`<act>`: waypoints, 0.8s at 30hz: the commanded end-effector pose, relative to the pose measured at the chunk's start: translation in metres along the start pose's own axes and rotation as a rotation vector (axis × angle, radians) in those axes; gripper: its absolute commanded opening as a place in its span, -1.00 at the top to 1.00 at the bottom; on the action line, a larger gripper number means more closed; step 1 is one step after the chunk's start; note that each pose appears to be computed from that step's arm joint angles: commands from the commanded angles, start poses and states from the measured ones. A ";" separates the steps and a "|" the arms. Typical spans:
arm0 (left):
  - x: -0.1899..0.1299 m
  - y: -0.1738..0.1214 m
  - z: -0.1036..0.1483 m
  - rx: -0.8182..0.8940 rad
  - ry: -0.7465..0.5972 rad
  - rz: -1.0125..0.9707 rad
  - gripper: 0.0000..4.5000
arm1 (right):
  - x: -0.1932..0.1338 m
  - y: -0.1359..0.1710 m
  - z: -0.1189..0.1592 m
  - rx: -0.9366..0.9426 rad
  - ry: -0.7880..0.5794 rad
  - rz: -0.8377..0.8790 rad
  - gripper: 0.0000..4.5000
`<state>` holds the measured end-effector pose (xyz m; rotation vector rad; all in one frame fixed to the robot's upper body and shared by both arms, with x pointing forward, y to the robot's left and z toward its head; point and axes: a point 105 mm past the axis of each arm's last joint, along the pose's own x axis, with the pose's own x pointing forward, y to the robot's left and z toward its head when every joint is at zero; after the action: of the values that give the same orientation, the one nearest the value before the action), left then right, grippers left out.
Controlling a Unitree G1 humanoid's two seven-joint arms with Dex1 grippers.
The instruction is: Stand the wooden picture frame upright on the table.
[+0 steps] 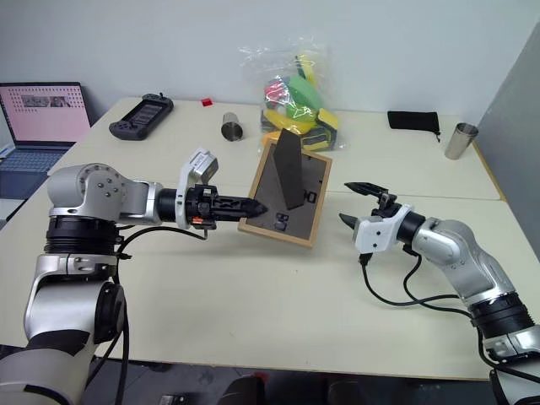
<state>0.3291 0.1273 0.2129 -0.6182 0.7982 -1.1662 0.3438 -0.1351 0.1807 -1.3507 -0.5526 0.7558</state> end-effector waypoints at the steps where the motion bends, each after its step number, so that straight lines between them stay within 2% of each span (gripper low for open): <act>1: -0.002 -0.020 0.001 0.046 0.012 -0.074 0.41 | 0.007 -0.012 0.002 -0.065 -0.046 -0.068 -0.56; 5: -0.004 -0.019 -0.004 0.016 0.021 -0.074 0.41 | 0.014 -0.017 0.000 -0.092 -0.062 -0.096 -0.56; 11: 0.000 -0.010 -0.015 -0.025 0.023 -0.052 0.41 | 0.022 -0.042 0.002 -0.126 -0.072 -0.180 -0.56; 24: 0.010 -0.014 -0.016 -0.042 0.010 -0.072 0.41 | 0.033 -0.036 0.019 -0.133 -0.129 -0.206 -0.56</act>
<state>0.3132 0.1176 0.1956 -0.6661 0.8718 -1.1548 0.3645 -0.1089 0.2063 -1.3579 -0.7621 0.6645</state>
